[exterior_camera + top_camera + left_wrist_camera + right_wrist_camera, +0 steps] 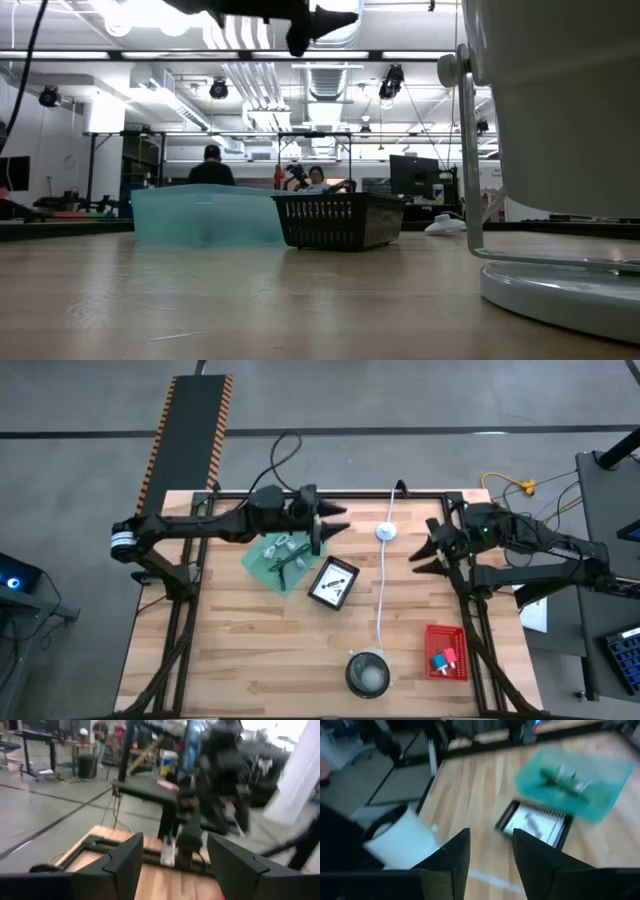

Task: Pick and place items into bin
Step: Return to Home Position

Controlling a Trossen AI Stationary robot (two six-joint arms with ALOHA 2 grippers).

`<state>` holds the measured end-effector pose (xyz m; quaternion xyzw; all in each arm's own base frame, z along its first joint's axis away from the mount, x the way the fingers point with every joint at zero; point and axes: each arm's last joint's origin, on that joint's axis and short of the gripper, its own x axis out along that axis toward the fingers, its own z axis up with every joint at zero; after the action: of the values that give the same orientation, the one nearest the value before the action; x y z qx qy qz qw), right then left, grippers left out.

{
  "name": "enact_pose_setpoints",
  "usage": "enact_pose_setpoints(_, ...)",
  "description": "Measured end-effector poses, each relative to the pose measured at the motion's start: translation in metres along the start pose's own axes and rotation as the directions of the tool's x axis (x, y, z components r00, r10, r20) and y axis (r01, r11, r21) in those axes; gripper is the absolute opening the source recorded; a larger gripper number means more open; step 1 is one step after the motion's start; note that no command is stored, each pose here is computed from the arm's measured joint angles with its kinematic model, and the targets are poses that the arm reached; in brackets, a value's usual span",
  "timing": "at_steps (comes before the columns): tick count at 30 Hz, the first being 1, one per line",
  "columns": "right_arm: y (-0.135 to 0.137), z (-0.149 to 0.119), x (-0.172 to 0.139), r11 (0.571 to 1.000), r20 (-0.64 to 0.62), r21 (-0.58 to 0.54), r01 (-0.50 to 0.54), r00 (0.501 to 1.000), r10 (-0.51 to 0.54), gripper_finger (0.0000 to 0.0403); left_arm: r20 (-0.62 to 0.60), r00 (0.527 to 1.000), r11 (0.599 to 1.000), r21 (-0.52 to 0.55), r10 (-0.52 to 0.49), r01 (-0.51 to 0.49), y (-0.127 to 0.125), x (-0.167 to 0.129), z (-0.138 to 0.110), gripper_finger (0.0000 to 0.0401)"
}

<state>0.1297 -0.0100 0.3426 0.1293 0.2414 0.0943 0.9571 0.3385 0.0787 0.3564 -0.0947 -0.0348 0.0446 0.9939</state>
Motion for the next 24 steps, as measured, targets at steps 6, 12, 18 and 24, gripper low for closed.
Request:
enact_pose_setpoints(6,-0.008,0.009,0.003,0.999,0.059,-0.035,0.041,0.997,-0.039,0.0132,-0.069,0.996,0.998,0.021,-0.051,0.052,-0.033,-0.018,0.005,0.0151)
enact_pose_setpoints(12,-0.017,0.010,0.020,0.997,0.000,-0.051,0.051,0.999,-0.051,0.0132,-0.063,0.990,0.991,0.036,-0.126,0.129,-0.057,-0.043,0.011,0.0046)
enact_pose_setpoints(18,-0.023,0.014,0.033,0.997,-0.010,-0.063,0.051,0.999,-0.051,0.0132,-0.075,0.987,0.990,-0.023,-0.140,0.139,-0.070,-0.076,-0.004,0.0009)
enact_pose_setpoints(24,-0.025,0.027,0.034,0.993,0.108,-0.105,0.062,0.993,-0.050,0.0132,-0.062,0.998,0.998,-0.065,-0.025,0.021,-0.073,-0.118,-0.034,0.0001)
